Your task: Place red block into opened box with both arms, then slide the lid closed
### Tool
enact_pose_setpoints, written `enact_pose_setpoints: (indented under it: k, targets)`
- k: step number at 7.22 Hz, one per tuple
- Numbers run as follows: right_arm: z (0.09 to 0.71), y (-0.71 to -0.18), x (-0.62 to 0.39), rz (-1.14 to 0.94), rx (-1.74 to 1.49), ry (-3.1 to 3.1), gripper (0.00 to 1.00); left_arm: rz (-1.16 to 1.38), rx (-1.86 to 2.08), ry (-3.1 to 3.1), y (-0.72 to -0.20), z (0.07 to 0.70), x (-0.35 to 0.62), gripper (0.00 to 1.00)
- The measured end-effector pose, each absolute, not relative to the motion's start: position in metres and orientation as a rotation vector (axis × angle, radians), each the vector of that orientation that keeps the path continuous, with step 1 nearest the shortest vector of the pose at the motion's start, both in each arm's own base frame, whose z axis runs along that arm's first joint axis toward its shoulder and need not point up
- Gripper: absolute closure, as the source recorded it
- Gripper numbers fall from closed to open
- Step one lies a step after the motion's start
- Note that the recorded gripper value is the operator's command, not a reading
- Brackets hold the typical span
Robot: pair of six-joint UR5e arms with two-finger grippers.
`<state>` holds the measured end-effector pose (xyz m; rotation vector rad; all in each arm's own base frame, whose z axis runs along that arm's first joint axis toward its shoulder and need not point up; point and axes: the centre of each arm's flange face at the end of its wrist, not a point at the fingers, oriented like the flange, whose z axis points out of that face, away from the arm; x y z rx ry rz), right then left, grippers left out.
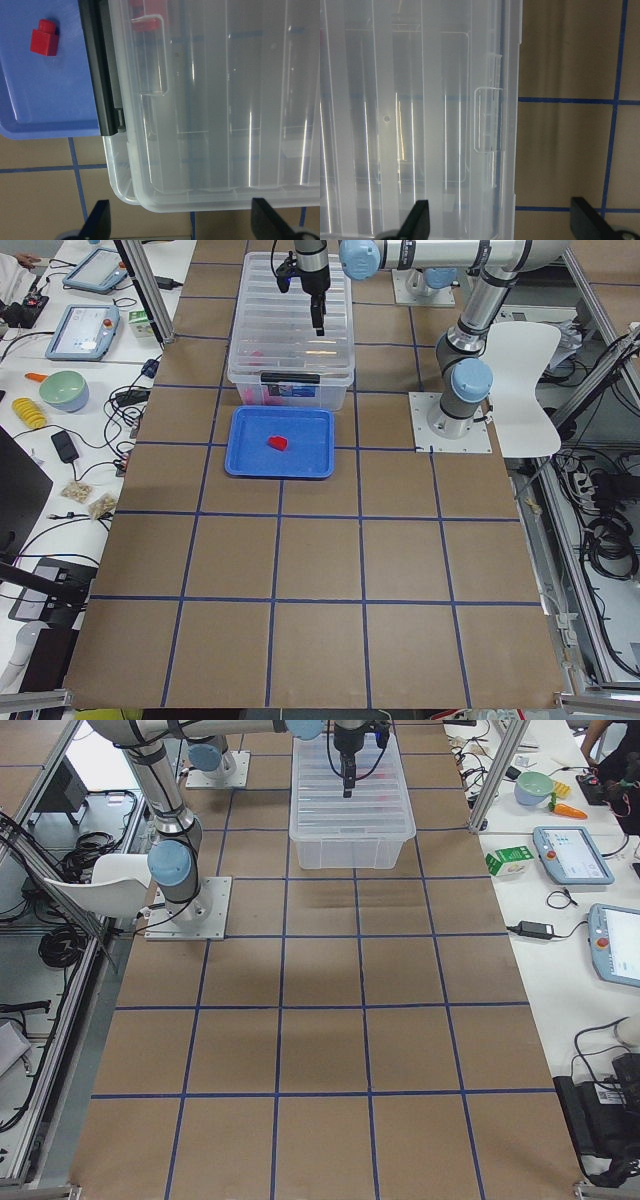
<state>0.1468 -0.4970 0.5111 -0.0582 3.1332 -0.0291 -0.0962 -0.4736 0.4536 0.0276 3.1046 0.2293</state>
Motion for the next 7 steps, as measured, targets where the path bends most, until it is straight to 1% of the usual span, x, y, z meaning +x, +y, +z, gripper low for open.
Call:
enact_pose_setpoints:
  k: [2, 4, 5, 7]
  targets:
    - [0.511, -0.497, 0.147, -0.03, -0.057, 3.133, 0.0, 0.055, -0.051, 3.102, -0.498, 0.445, -0.074, 0.0]
    - [0.511, -0.498, 0.145, -0.03, -0.058, 3.133, 0.0, 0.039, -0.071, 3.106, -0.503, 0.434, -0.069, 0.0]
    - [0.51, -0.499, 0.143, -0.027, -0.06, 3.135, 0.0, 0.073, -0.054, 3.116, -0.494, 0.443, -0.073, 0.0]
    - [0.496, -0.503, 0.127, 0.007, -0.072, 3.135, 0.0, 0.158, -0.039, 3.179, -0.466, 0.51, -0.087, 0.0]
